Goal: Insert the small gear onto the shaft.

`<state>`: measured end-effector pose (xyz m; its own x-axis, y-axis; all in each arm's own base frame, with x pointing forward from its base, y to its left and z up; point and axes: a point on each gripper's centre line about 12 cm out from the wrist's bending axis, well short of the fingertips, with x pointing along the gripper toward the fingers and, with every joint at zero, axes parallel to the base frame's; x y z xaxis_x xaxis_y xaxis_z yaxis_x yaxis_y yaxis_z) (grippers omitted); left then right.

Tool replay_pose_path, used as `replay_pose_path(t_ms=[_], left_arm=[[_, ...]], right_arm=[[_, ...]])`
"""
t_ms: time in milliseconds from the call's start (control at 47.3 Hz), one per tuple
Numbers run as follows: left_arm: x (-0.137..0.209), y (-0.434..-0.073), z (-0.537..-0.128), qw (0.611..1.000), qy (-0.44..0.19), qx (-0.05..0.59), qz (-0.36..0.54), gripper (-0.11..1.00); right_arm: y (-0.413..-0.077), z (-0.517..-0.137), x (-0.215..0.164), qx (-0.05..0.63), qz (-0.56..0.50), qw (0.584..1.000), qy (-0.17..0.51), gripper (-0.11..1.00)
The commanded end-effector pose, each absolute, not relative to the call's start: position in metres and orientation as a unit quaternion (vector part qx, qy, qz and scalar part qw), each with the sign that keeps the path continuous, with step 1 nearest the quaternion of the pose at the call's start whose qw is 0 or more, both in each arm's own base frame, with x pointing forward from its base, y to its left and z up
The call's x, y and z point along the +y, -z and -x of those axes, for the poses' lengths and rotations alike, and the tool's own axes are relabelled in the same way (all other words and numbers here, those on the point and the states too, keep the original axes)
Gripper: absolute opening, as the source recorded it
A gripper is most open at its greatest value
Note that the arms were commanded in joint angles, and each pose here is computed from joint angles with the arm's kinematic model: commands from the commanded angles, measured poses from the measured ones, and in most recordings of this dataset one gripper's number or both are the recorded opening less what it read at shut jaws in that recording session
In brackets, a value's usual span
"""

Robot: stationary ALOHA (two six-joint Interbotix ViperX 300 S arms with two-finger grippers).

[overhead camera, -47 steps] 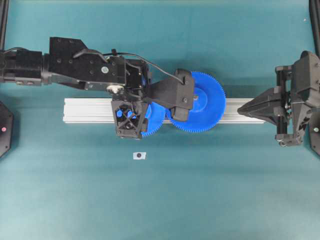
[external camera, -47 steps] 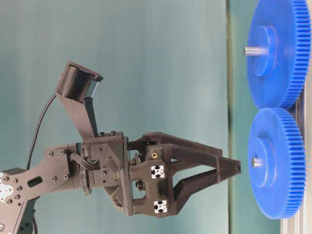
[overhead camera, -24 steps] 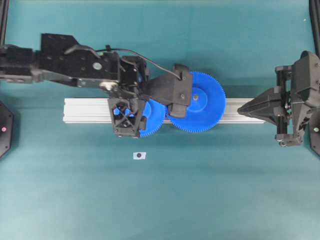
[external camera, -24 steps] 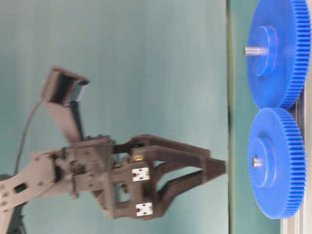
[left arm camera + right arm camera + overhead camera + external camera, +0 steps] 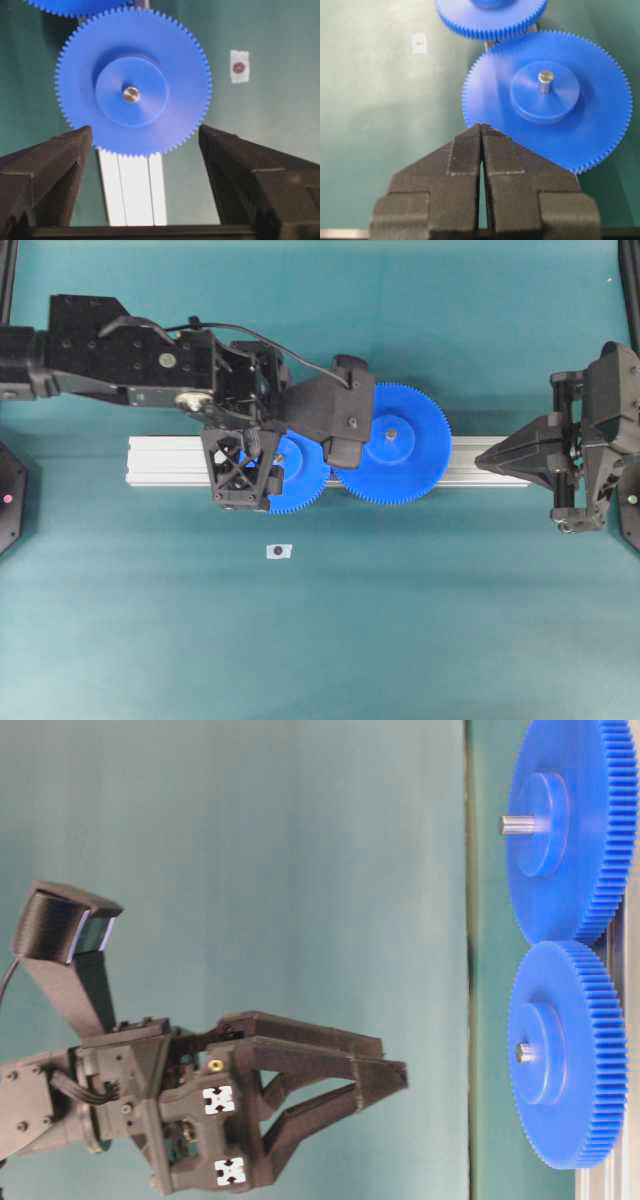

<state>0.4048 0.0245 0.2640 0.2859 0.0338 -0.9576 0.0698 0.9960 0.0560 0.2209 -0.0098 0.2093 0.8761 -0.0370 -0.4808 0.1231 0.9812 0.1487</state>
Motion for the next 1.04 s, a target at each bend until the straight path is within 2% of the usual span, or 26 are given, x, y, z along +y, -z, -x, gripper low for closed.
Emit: replay_pose_path(t_ms=[0, 1015], left_arm=[[0.023, -0.291, -0.402, 0.823, 0.007, 0.567, -0.044, 0.81], [0.018, -0.301, -0.398, 0.830, 0.009, 0.557, -0.045, 0.81]], right_arm=[[-0.214, -0.223, -0.010, 0.236, -0.094, 0.966, 0.043, 0.02], [-0.214, -0.223, -0.010, 0.236, -0.094, 0.966, 0.043, 0.02]])
